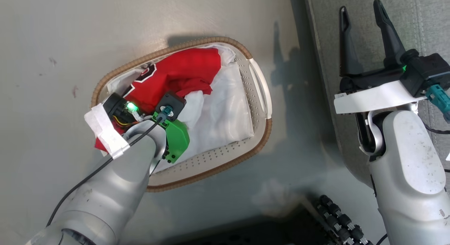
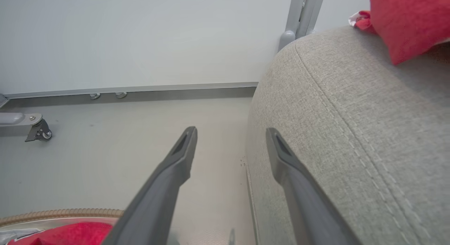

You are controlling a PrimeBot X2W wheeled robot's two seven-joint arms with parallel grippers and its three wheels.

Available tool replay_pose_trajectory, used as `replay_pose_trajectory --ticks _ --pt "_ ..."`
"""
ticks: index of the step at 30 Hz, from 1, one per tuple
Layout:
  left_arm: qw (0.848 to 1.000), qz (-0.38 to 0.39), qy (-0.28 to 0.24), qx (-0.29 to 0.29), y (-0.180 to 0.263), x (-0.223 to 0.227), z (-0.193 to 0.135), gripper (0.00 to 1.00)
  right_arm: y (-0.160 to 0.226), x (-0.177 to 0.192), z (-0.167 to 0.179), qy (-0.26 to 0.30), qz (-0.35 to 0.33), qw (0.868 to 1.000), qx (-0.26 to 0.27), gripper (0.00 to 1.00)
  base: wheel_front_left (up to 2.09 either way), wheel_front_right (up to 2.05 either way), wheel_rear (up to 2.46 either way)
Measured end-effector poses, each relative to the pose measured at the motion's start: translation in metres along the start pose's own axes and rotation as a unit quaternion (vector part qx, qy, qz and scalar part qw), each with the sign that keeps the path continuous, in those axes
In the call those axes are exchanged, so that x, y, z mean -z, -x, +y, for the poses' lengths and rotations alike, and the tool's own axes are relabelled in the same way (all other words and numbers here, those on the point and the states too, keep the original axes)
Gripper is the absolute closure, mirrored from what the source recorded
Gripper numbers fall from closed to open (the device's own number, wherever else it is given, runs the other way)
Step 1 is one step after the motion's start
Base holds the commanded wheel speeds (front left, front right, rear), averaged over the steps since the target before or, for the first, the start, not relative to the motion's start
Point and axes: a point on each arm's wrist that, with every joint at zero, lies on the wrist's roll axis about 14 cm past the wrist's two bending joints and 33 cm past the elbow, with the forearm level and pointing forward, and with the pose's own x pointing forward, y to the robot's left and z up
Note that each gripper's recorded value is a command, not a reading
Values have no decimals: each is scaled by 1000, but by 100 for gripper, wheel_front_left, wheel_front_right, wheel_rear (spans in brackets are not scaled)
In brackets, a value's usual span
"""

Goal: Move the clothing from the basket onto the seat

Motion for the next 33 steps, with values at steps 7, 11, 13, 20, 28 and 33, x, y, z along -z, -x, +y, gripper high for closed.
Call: replay_pose_trajectory --ticks 7,11,13,20,28,33 --pt "997 -70 -34 1 28 -45 -3 100 13 -18 6 2 -6 1000 -4 0 0 0 0" --pt "992 -115 -57 -4 50 -73 -9 100 25 -27 11 5 -6 1000 -7 0 0 0 0" --pt "987 -143 -79 -11 64 -93 -11 100 32 -32 14 6 -5 1000 -9 0 0 0 0" --pt "966 -211 -147 -42 120 -142 -11 100 57 -54 30 0 -16 1000 -23 0 0 0 0" --pt "930 -279 -228 -78 191 -209 -14 100 86 -88 50 0 -44 998 -47 0 0 0 0" --pt "898 -321 -279 -117 247 -263 -14 100 102 -112 63 3 -72 995 -64 0 0 0 0"
